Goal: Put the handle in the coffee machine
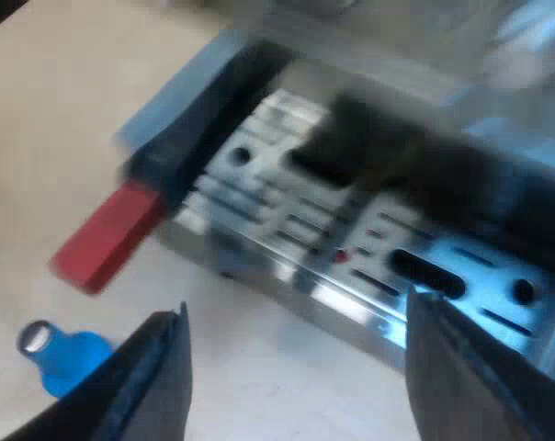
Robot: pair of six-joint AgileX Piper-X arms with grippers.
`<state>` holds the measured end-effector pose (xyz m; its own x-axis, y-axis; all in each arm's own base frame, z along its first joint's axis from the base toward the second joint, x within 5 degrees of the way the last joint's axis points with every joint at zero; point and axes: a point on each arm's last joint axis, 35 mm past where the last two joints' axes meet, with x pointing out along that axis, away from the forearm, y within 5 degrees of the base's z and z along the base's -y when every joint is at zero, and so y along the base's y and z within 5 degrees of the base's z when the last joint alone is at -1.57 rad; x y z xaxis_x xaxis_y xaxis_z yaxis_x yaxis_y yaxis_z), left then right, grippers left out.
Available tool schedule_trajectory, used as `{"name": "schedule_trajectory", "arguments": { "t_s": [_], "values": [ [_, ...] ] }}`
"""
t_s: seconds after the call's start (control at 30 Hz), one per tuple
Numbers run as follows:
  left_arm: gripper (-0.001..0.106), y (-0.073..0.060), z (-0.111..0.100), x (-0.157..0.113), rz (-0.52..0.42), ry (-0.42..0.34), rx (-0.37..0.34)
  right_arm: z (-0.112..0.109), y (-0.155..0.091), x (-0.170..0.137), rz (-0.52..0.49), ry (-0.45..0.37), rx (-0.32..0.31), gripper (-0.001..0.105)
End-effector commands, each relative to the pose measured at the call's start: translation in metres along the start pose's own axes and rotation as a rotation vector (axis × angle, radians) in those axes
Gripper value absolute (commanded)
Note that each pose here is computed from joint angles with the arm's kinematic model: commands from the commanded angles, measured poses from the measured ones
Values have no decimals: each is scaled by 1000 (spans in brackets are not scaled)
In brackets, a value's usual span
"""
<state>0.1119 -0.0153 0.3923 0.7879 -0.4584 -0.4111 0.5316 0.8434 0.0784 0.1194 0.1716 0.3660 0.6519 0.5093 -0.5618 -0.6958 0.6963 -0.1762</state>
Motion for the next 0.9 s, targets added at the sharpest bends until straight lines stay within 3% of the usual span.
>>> {"name": "schedule_trajectory", "arguments": {
  "t_s": [0.03,0.23,0.27,0.3,0.53,0.63,0.7,0.9],
  "values": [
    [52,-3,16,-17,33,-42,-38,6,-14,-13,-37,27,-16,54],
    [54,-5,28,-28,43,-78,-51,16,-41,-29,-126,64,-22,54],
    [65,-6,35,-36,74,-88,-72,17,-44,-30,-135,64,-16,54],
    [73,-7,37,-39,78,-87,-73,24,-63,-41,-196,60,29,54],
    [75,-7,38,-40,79,-93,-72,26,-100,-58,-303,35,150,54],
    [75,-7,39,-41,80,-98,-79,16,-117,-62,-367,83,218,54],
    [75,-7,40,-42,78,-107,-145,7,-128,-65,-360,112,274,54],
    [75,-7,40,-42,81,-108,-157,-11,-153,-74,-396,126,405,54]
  ]
}}
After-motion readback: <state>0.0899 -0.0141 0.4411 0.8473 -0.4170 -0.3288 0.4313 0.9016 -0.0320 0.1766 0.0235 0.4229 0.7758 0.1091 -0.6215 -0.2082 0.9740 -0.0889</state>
